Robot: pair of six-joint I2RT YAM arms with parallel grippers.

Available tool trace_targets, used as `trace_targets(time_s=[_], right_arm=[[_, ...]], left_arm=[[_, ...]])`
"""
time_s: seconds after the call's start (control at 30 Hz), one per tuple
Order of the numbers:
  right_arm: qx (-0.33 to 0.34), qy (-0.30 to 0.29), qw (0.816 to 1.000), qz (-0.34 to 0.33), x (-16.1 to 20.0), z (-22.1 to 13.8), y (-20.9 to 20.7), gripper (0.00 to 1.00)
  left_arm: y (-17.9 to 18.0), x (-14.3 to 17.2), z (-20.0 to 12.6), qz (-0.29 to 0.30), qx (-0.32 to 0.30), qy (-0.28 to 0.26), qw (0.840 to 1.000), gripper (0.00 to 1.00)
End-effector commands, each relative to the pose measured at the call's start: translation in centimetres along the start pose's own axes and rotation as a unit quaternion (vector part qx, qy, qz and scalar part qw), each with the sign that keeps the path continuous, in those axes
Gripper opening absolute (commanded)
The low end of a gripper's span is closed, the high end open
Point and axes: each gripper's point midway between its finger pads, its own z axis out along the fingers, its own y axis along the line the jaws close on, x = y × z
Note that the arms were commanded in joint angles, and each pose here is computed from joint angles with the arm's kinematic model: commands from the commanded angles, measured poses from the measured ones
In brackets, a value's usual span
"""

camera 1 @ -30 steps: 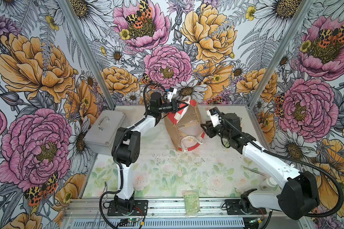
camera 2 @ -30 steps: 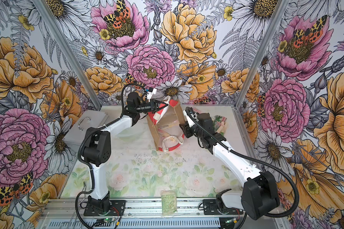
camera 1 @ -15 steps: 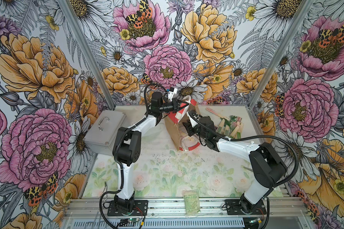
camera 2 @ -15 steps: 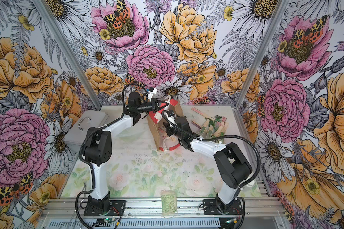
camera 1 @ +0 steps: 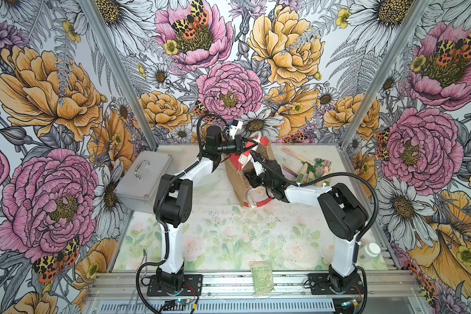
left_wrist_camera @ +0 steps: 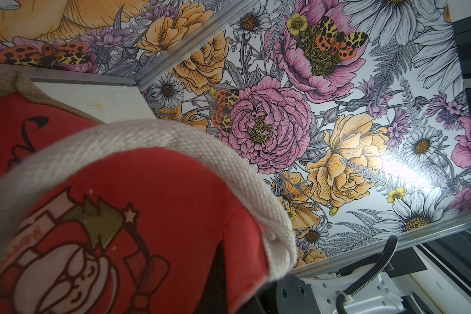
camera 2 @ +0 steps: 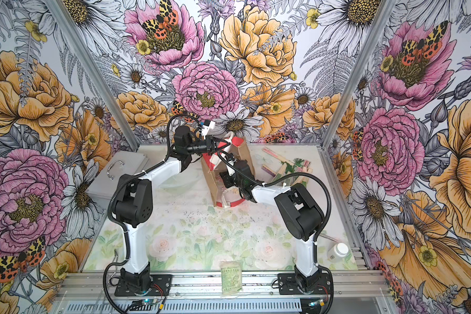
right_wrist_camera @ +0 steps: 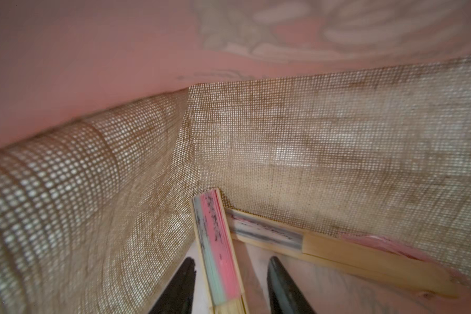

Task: Take out the folding fans from the tote bags
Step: Adjust the canvas bag at the center of the board.

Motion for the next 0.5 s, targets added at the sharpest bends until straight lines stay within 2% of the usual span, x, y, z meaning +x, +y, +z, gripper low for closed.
trace_targets(time_s=[0.0,0.1,0.33,0.47], right_arm=[[-0.032,0.064,0.997,-0.002,2.2,1.4,0.5,0.50],[-0.049,0.102,0.994,0.002,3.7,2.2,0.9,0.51],[-0.034,0.149,0.988,-0.007,6.9,2.4,0.1,0.54],[-0.032,0.168,0.985,-0.012,8.8,2.2,-0.2,0.55]], left_arm=[[-2.5,-0.1,-0.4,0.034,0.022,0.014,0.999,0.00],[-2.6,0.0,-0.5,0.033,0.024,0.017,0.999,0.00],[-3.2,0.0,-0.4,0.029,0.035,0.025,0.999,0.00],[-4.8,-0.6,-0.5,0.029,0.067,0.022,0.997,0.00]])
